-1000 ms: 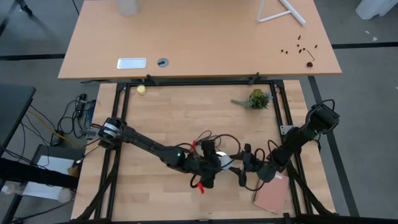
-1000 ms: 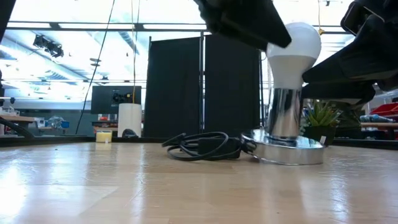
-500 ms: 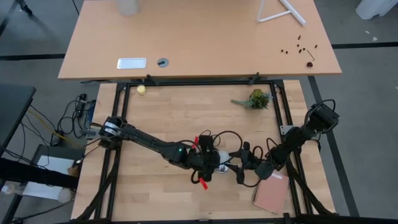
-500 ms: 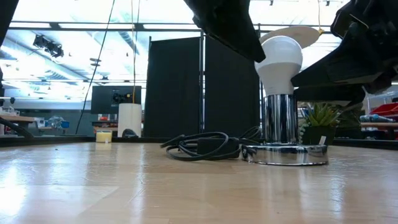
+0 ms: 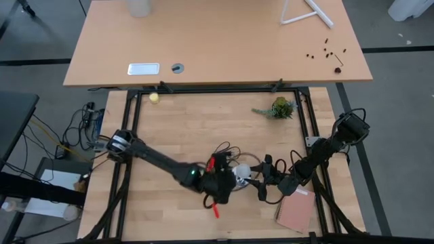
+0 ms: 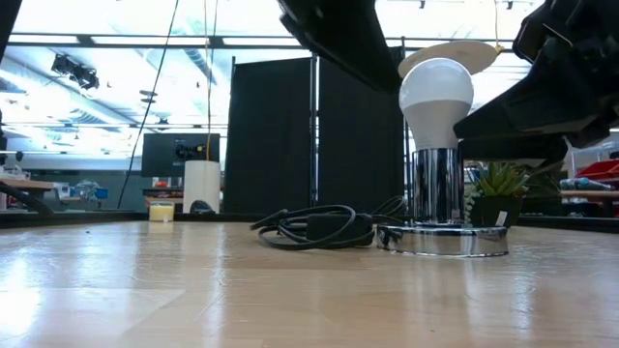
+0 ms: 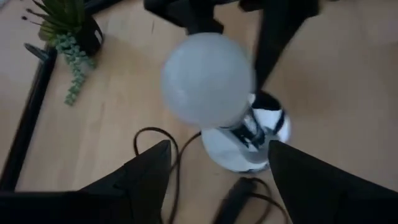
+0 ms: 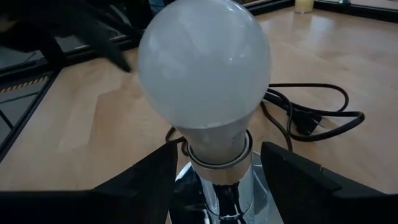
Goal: Screw lightbulb
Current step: Remove the light bulb from the lamp
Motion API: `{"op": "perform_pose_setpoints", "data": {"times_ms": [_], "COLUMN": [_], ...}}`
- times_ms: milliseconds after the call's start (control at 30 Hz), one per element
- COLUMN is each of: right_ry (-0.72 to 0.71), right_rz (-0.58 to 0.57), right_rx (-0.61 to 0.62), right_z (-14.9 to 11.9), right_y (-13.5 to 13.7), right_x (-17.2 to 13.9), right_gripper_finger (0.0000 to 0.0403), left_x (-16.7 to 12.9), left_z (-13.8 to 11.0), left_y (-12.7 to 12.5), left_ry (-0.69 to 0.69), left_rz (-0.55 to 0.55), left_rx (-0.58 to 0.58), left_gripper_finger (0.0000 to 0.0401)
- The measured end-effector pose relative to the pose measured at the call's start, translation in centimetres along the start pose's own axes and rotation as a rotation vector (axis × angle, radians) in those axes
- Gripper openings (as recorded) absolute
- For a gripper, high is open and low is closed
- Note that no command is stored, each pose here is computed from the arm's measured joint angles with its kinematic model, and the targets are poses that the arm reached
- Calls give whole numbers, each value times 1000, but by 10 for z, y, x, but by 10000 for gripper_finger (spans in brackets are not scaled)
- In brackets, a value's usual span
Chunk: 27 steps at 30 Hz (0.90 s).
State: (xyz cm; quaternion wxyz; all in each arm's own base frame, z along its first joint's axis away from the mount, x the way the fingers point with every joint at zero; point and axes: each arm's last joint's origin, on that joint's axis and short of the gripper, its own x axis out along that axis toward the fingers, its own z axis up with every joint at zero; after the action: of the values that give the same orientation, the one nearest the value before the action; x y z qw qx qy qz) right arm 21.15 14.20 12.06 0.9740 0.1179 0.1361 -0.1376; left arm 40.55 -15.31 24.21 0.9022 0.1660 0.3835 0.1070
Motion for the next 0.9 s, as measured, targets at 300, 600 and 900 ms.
{"op": "perform_pose_setpoints", "data": {"times_ms": [300,600,900], "right_ry": [3,14,8], "right_rz": [-1,17,-3], "right_rx": [7,27,37], "right_z": [0,-1,2], "right_y": [0,0,-3], "right_x": [0,0,4], "right_gripper_finger": [239,238,238], "left_x": [-3,34,55], "left_z": [-28,-78,-93], "left_y": [-44,-46,-23], "left_ry": [-112,-194,-284], "left_rz": [30,-51,-66], "left_rx": [-46,-294,-398], "left_gripper_finger": [246,237,236]}}
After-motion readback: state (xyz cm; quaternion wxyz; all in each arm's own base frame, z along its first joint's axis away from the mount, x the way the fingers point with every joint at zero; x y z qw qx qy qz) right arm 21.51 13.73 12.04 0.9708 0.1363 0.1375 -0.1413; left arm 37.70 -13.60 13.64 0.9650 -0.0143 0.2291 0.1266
